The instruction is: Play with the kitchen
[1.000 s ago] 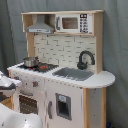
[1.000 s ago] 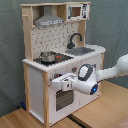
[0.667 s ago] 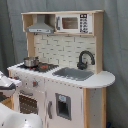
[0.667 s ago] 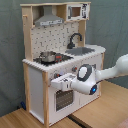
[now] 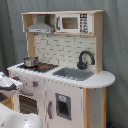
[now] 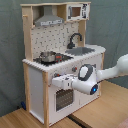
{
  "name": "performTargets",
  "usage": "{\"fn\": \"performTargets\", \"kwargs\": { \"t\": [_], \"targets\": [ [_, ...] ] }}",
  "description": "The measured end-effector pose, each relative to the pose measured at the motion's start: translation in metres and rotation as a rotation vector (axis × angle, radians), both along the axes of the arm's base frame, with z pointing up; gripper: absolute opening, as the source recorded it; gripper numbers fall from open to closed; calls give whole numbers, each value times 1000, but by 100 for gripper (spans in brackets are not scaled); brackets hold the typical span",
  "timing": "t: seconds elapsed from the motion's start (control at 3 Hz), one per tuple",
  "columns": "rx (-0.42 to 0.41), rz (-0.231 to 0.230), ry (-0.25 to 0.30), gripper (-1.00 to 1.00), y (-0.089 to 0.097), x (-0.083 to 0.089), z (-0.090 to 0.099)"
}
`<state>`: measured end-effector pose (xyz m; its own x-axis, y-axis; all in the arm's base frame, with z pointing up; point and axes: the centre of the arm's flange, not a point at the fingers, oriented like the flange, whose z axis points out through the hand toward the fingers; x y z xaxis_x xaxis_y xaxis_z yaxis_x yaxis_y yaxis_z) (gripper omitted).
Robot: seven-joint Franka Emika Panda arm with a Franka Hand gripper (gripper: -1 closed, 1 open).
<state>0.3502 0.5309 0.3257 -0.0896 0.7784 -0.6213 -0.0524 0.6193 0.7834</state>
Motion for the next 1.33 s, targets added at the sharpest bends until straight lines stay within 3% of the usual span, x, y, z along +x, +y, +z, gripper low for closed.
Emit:
{"fn": "performTargets", "kwargs": {
  "t": [1.33],
  "targets": [
    [446,5,101,-100,0,0,6]
  ]
}}
